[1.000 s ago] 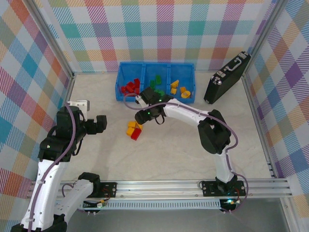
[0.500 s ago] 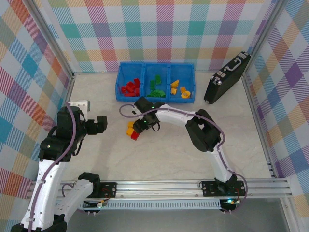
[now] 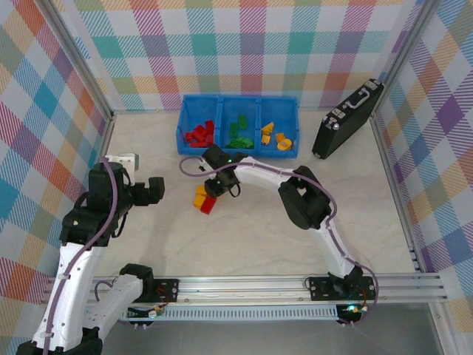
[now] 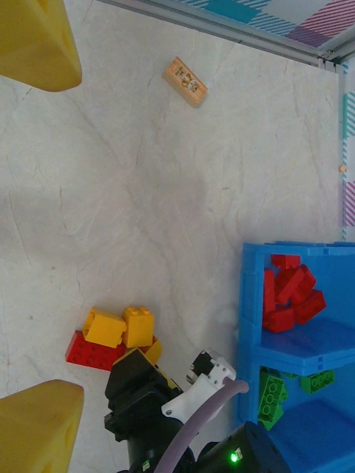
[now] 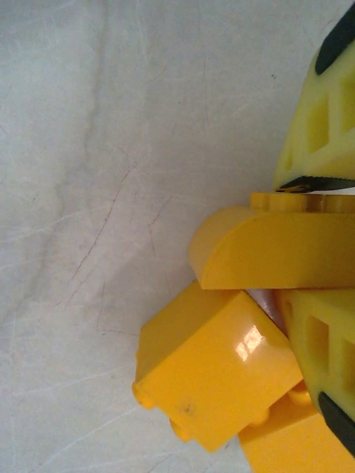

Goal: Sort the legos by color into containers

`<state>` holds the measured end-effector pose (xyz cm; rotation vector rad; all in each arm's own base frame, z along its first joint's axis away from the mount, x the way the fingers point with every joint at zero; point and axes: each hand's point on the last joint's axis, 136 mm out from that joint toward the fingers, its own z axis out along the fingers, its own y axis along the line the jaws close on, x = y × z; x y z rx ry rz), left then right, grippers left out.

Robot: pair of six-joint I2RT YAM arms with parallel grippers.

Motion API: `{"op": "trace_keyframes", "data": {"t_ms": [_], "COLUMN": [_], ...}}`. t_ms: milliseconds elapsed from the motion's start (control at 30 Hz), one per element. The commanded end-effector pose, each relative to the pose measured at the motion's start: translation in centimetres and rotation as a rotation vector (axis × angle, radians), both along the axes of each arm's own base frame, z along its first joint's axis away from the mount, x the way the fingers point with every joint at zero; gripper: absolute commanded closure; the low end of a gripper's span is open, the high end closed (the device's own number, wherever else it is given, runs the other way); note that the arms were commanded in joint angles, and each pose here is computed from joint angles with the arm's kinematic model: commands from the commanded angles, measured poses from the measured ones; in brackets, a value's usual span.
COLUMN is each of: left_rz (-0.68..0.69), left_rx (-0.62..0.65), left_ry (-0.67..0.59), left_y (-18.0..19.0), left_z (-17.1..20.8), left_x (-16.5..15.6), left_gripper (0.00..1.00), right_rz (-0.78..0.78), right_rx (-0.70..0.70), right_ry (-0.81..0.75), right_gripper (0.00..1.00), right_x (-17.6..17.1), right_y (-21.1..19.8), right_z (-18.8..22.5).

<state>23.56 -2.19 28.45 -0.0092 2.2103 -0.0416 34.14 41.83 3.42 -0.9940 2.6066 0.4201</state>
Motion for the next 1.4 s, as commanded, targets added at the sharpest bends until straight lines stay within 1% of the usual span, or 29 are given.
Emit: {"op": "trace_keyframes", "data": {"t_ms": [0, 100, 233, 333, 433, 533, 600, 667, 767, 933, 1100, 1233, 1367], "left_rz": [0.001, -0.001, -0.003, -0.006, -0.008, -0.019, -0.04, -0.028, 0.006, 0.002, -0.003, -0.014, -0.047], "left_rx": [0.008, 0.005, 0.003, -0.003, -0.015, -0.045, -0.084, -0.11, -0.102, -0.119, -0.147, -0.102, -0.075], "left_ry": [0.007, 0.008, 0.009, 0.004, 0.011, 0.047, 0.094, 0.108, 0.099, 0.15, 0.195, 0.289, 0.331], "left_y": [0.3, 0.2, 0.1, 0.0, -0.2, -0.8, -1.6, -1.9, -1.4, -2.0, -2.6, -3.0, -4.3], "left_z": [-0.3, -0.4, -0.6, -0.6, -1.1, -2.2, -3.5, -4.7, -5.8, -7.8, -9.5, -12.0, -13.2], "left_x": [-0.2, -0.2, -0.1, 0.1, 0.4, 0.7, 1.0, 1.4, 2.0, 2.8, 3.2, 3.8, 5.3], "left_gripper": [0.0, 0.0, 0.0, 0.0, 0.0, 0.0, 0.0, 0.0, 0.0, 0.0, 0.0, 0.0, 0.0], "right_rz": [0.021, 0.019, 0.006, -0.035, -0.1, -0.176, -0.229, -0.274, -0.328, -0.384, -0.372, -0.365, -0.37], "right_rx": [-0.029, -0.046, -0.077, -0.098, -0.104, -0.116, -0.131, -0.14, -0.144, -0.13, -0.157, -0.19, -0.204], "right_ry": [0.009, -0.005, -0.042, -0.083, -0.138, -0.205, -0.264, -0.307, -0.366, -0.423, -0.429, -0.458, -0.464], "right_gripper": [0.67, 0.73, 0.76, 0.77, 0.77, 0.76, 0.76, 0.76, 0.76, 0.76, 0.74, 0.7, 0.65], "right_x": [-0.4, -0.3, 0.1, 1.0, 2.0, 3.7, 5.4, 7.3, 10.4, 15.6, 19.9, 21.8, 22.8], "right_y": [0.0, -0.4, -2.0, -4.5, -8.0, -12.0, -14.8, -17.0, -19.6, -21.7, -21.9, -21.8, -22.2], "right_z": [-0.4, 0.0, 1.9, 4.7, 8.2, 11.6, 13.7, 15.2, 16.5, 16.5, 14.2, 12.6, 11.6]}}
